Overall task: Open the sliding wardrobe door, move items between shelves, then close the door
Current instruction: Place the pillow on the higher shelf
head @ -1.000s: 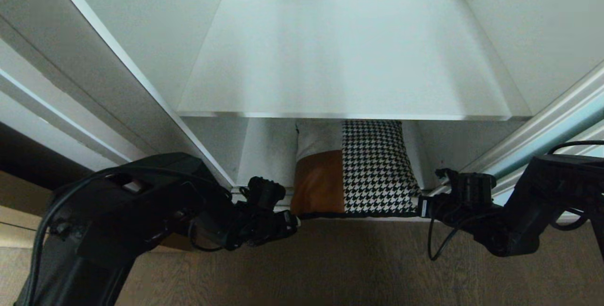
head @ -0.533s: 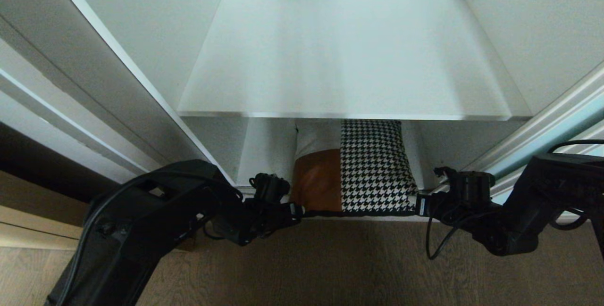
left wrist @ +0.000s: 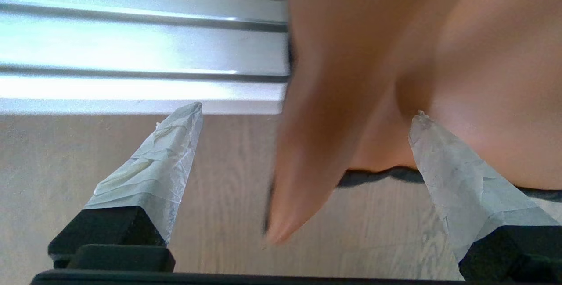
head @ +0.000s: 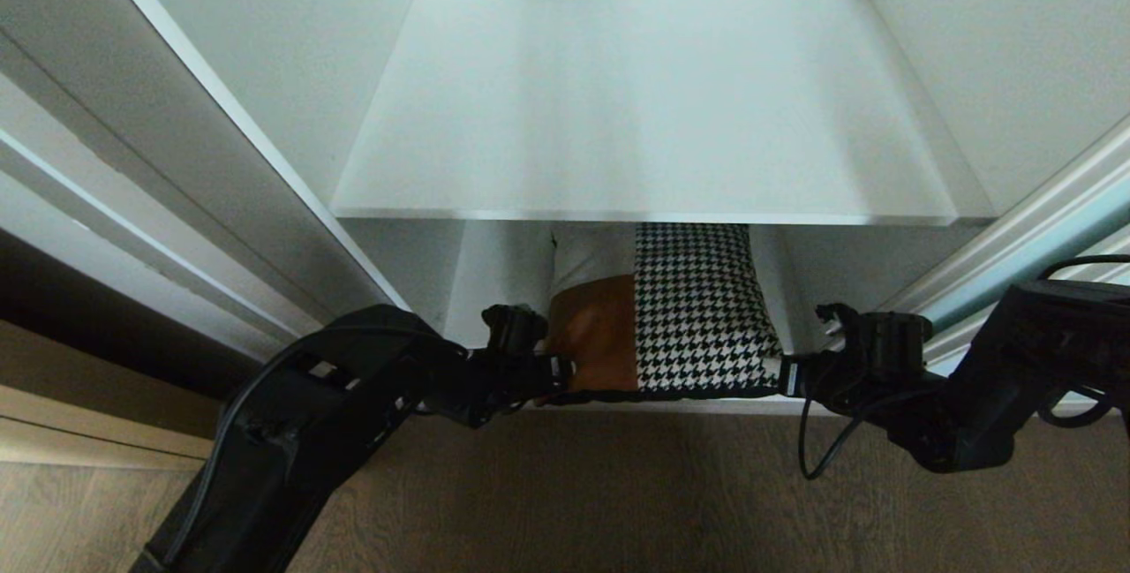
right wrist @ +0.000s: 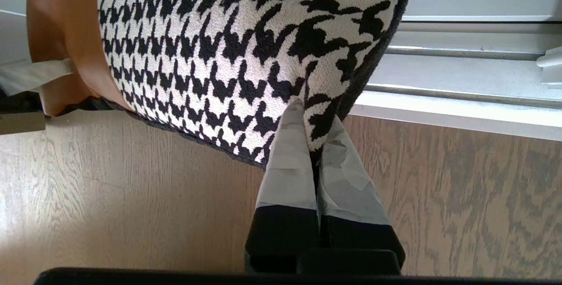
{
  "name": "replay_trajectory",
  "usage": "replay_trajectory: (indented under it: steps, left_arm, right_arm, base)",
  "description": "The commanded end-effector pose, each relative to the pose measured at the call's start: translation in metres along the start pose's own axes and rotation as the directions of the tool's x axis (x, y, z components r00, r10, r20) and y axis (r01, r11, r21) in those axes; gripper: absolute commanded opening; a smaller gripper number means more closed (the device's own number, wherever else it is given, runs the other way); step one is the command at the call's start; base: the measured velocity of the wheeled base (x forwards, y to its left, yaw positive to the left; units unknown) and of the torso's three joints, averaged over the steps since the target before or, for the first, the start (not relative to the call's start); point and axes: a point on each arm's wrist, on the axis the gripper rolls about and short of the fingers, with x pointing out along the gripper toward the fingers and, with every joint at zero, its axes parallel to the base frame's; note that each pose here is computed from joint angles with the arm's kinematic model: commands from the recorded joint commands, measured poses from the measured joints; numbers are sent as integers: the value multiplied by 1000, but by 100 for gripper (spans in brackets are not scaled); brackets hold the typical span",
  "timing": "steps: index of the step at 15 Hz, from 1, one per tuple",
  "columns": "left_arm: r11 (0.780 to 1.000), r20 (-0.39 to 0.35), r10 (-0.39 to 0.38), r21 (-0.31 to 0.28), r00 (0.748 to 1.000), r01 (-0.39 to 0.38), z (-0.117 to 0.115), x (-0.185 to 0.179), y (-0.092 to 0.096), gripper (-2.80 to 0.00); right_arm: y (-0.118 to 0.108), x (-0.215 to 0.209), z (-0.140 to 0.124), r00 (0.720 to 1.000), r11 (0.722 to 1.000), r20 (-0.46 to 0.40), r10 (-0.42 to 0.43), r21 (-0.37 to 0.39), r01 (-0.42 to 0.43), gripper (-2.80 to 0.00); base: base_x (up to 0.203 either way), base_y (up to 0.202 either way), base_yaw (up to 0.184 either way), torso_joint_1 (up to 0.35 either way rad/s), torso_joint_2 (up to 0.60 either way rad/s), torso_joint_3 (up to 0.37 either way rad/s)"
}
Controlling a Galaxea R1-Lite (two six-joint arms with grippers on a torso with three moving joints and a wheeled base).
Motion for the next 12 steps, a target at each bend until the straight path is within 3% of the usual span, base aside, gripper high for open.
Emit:
replay_trajectory:
  steps: [1,6,12]
  left_arm:
    - [1000,4,-12,3,1000,12,-2,9,0,0]
    - [992,-13,-127,10,992,127,10,18,-8,0]
    - [986,-38,-110,118,993,114,1,37,4,0]
  right_arm:
    - [1,1,0,1000,1000,4,4,0,-4,-280]
    - [2,2,-3,1000,1000,-7,15,2,-15,-280]
    - [2,2,-1,1000,1000,-2,20,0,-20,-280]
  base:
    - [0,0,0,0,0,0]
    - [0,0,0,0,0,0]
    - [0,0,0,0,0,0]
